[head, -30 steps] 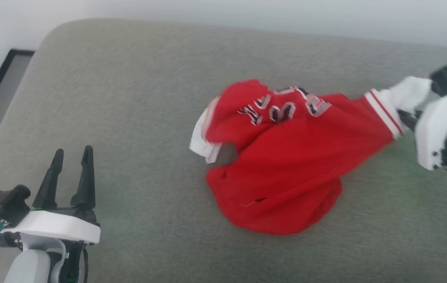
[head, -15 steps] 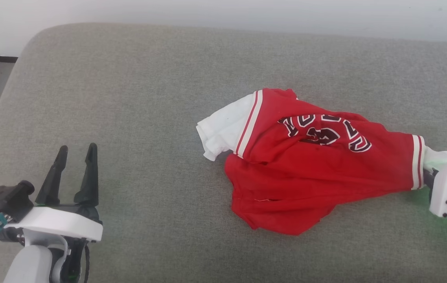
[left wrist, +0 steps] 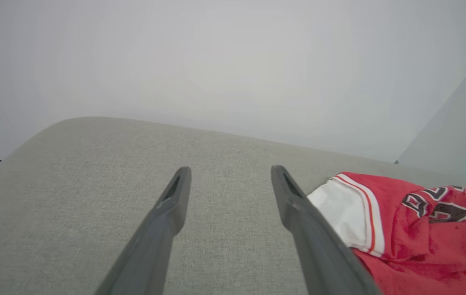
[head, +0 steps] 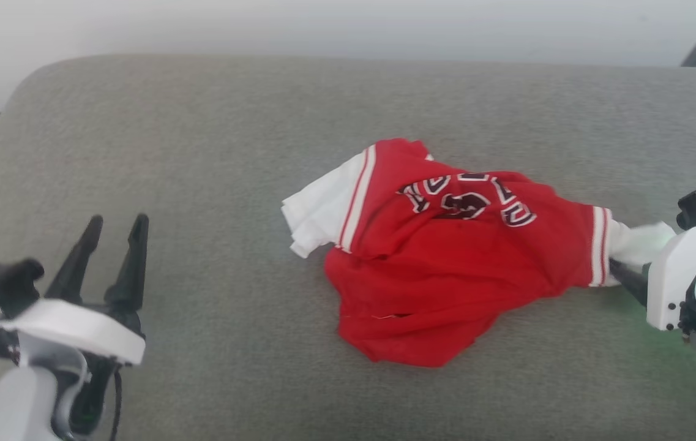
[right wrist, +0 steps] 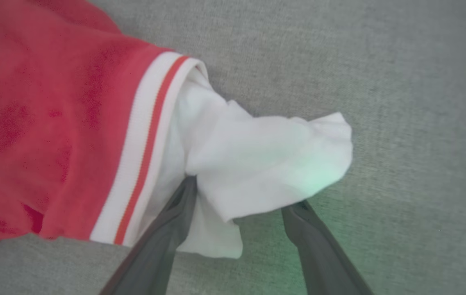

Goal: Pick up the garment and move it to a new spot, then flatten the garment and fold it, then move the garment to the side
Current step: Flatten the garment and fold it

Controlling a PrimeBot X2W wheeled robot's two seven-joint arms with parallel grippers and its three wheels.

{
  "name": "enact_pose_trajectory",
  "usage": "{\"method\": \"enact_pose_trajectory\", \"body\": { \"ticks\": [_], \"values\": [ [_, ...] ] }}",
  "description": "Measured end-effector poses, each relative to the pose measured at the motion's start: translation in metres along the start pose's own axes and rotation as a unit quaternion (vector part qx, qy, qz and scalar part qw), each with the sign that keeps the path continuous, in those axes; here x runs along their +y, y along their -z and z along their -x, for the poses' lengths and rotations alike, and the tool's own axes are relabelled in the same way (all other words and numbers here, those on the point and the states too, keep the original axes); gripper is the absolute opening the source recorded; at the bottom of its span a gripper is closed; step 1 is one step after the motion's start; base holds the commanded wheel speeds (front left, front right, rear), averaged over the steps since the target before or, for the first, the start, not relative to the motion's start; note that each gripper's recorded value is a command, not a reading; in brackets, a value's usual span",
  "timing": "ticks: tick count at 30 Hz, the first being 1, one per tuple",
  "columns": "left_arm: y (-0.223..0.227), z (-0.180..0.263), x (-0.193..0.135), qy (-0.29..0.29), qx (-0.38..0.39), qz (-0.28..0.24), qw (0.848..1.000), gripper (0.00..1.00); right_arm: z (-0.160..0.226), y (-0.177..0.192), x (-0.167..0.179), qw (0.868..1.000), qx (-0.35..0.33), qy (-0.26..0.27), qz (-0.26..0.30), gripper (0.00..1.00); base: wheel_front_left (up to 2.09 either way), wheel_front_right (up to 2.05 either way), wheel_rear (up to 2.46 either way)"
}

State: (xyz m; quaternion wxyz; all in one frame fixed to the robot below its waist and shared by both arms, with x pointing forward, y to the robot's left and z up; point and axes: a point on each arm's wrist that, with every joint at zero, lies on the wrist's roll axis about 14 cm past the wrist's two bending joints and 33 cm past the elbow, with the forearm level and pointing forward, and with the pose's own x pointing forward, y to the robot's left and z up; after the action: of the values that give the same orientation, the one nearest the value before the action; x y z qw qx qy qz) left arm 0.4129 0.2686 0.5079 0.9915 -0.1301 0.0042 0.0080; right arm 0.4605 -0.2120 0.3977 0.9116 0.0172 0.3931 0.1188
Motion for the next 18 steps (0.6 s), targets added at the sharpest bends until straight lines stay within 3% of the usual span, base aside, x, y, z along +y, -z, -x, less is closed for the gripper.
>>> {"method": "enact_pose_trajectory", "body": {
  "ticks": [9,14,18],
  "values": [
    [-0.015,-0.032,-0.051,0.086,0.053,-0.015,0.995,1.0,0.041,-0.04,-0.013,0.99,-0.136,0.024,0.013,1.0,0.0,0.0,0.0],
    [-0.012,-0.054,-0.085,0.13,0.112,-0.036,0.985,1.0,0.073,-0.061,-0.016,0.971,-0.236,0.045,0.017,1.0,0.0,0.0,0.0],
    [-0.004,-0.069,-0.11,0.156,0.166,-0.055,0.972,1.0,0.102,-0.074,-0.025,0.946,-0.313,0.076,0.017,1.0,0.0,0.0,0.0]
  ]
}}
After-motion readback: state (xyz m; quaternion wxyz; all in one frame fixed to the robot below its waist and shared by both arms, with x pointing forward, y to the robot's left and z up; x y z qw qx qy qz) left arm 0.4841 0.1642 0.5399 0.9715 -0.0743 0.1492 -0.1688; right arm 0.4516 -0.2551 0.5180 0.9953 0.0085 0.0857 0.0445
